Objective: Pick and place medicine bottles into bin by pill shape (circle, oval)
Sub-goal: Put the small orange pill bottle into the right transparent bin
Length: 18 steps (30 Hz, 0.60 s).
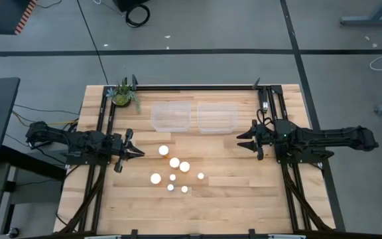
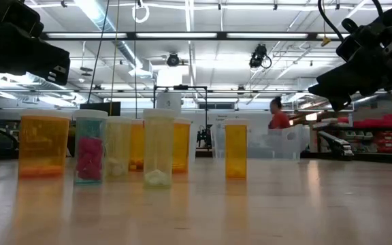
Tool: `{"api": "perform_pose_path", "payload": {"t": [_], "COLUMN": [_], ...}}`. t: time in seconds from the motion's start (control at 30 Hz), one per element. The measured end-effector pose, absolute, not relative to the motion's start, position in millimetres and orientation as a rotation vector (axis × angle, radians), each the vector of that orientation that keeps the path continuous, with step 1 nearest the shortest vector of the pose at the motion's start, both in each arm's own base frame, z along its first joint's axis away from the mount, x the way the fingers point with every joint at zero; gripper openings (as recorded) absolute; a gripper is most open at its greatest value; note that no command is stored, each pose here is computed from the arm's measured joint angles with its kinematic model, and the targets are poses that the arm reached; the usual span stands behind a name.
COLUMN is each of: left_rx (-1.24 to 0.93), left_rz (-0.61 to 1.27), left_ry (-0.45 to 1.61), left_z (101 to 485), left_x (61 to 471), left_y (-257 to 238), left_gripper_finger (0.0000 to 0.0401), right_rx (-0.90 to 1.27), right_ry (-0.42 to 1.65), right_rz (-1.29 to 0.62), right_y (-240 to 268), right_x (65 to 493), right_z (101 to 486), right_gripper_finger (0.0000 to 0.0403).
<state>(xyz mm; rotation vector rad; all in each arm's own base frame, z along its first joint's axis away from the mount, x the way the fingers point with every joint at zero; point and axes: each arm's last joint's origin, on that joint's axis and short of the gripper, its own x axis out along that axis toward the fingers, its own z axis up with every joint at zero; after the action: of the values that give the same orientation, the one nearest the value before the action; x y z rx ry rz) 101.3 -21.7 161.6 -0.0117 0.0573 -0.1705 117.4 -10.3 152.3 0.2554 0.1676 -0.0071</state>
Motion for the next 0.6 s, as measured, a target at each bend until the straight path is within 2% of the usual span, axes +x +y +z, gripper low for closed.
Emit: {"api": "perform_pose_path", "payload": {"t": [0.2,0.33,0.6], "left_rx": [-0.012,-0.012,-0.012], "left_rz": [-0.171,-0.171,-0.17], "left_ry": [0.058,0.058,0.057], "left_z": [162,162,161], "left_x": [101,101,101], "left_y": [-22,-22,-22], "left_gripper_finger": [0.0031,0.0031,0.004], "right_rx": [0.16,0.278,0.248], "right_ry": [0.103,0.002,-0.25], "right_rz": [-0.095,-0.097,-0.142], "right_y": [-14,-14,-16], "right_x": [118,119,116], "right_z": [158,167,190], "right_gripper_finger": [0.0168,0.0168,0.0168]}}
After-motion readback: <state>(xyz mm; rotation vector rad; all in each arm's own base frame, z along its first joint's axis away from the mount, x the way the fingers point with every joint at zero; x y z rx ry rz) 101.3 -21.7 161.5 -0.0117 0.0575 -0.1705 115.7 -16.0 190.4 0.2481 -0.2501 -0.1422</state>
